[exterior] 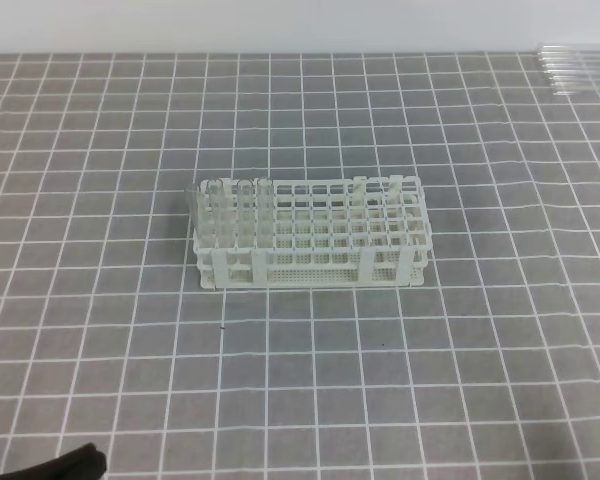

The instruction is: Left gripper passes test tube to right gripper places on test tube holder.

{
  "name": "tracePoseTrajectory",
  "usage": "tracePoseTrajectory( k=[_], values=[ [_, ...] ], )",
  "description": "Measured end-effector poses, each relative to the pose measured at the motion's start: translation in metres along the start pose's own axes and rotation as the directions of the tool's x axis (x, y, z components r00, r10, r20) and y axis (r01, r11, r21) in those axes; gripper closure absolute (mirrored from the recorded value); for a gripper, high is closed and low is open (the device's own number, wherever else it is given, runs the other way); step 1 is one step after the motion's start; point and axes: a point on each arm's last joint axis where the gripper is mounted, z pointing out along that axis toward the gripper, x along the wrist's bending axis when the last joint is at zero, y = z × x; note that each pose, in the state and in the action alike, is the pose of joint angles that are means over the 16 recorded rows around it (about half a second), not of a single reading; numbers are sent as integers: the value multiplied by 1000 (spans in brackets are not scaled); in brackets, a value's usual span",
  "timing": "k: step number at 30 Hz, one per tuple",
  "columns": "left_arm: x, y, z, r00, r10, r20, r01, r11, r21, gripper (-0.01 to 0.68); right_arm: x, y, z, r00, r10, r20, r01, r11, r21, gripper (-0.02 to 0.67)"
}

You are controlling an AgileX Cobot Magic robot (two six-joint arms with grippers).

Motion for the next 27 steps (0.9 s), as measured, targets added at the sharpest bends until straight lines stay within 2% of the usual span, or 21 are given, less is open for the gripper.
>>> tracePoseTrajectory(
  k=[5, 8, 11, 16, 22, 27],
  values=[
    [-4, 4, 0, 995, 88, 36, -86, 995, -57, 674, 0, 0, 0, 1000, 0, 0, 0, 1000, 0, 662],
    [-3, 7, -1, 992, 123, 17, -121, 988, -97, 674, 0, 0, 0, 1000, 0, 0, 0, 1000, 0, 662],
    [0, 9, -2, 993, 110, -31, -113, 987, -115, 674, 0, 0, 0, 1000, 0, 0, 0, 1000, 0, 662],
    [10, 10, -6, 984, 47, -170, -71, 988, -139, 674, 0, 0, 0, 1000, 0, 0, 0, 1000, 0, 662],
    [21, 8, -15, 931, -52, -360, -8, 987, -163, 674, 0, 0, 0, 1000, 0, 0, 0, 1000, 0, 662],
    [26, 4, -21, 878, -97, -468, 25, 987, -159, 674, 0, 0, 0, 1000, 0, 0, 0, 1000, 1, 662]
  ],
)
